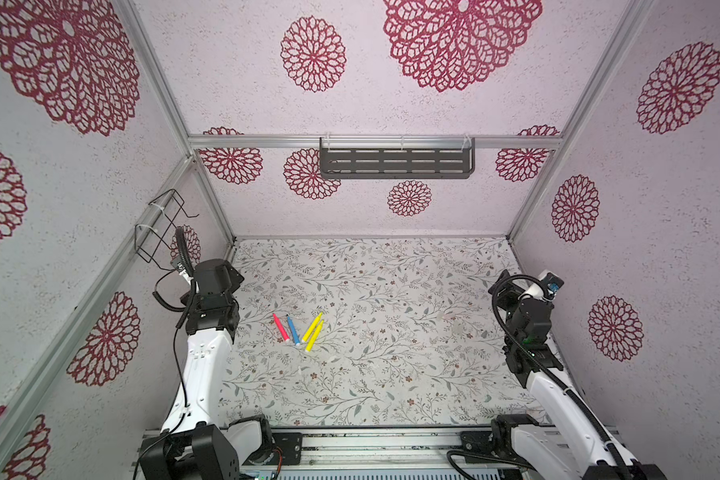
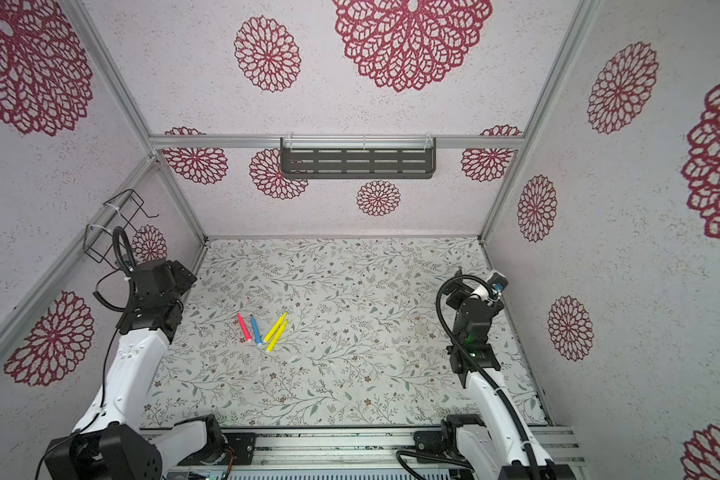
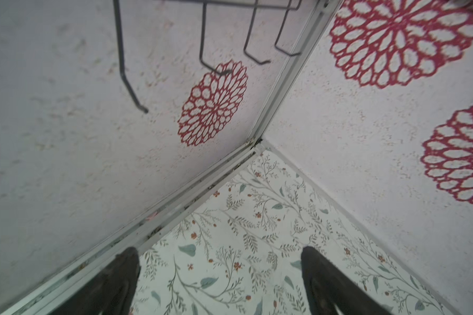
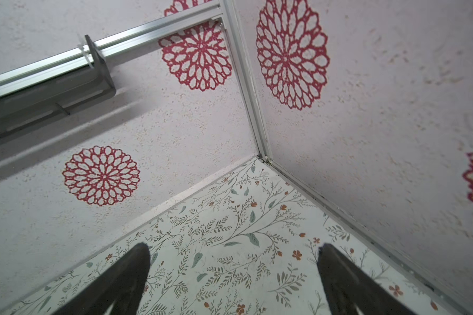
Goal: Insert the pens into the pen caps
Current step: 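Raise both arms and move the left gripper over the markers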
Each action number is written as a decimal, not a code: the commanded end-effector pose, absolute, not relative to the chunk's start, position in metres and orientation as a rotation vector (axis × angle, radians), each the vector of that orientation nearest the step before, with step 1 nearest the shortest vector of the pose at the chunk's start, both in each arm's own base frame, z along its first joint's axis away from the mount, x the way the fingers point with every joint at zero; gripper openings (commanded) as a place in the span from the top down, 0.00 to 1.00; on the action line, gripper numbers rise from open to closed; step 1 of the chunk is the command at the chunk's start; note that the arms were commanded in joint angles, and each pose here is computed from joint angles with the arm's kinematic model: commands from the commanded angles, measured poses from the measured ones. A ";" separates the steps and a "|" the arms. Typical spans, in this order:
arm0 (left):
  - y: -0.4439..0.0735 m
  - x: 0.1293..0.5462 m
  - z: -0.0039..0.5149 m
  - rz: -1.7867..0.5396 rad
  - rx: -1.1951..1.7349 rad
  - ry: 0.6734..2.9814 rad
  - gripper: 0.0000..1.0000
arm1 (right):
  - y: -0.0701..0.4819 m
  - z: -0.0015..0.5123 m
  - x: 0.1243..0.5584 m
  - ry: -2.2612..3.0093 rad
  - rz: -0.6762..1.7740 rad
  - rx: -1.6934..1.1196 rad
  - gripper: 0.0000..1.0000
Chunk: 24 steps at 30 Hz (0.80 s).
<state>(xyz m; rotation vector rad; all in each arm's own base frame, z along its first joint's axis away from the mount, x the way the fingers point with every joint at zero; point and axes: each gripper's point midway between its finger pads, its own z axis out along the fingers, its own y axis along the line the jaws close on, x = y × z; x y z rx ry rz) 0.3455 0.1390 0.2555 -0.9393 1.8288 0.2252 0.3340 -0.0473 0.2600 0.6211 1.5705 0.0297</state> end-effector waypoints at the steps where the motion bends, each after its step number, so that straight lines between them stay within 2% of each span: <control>1: 0.097 0.327 0.220 0.165 -0.928 2.089 0.05 | -0.031 0.228 0.328 1.733 0.166 0.705 0.01; 7: 0.042 0.319 0.216 0.221 -0.716 2.139 0.00 | -0.007 0.199 0.336 2.031 0.211 0.671 0.01; 10: 0.017 0.314 0.204 0.144 -0.649 2.181 0.01 | -0.013 0.179 0.326 2.141 0.170 0.868 0.01; 13: -0.005 0.301 0.194 0.068 -0.593 2.205 0.01 | 0.036 0.172 0.328 2.266 0.442 0.633 0.01; 15: -0.019 0.289 0.192 -0.007 -0.560 2.220 0.01 | 0.070 0.177 0.322 2.186 0.694 0.503 0.01; 16: -0.024 0.283 0.191 -0.042 -0.549 2.231 0.01 | 0.076 0.183 0.317 2.128 0.744 0.482 0.01; 19: -0.036 0.266 0.186 -0.152 -0.531 2.262 0.01 | 0.084 0.187 0.302 2.068 0.728 0.447 0.01; 24: -0.050 0.253 0.179 -0.304 -0.540 2.265 0.07 | 0.110 0.170 0.290 2.244 0.680 0.346 0.01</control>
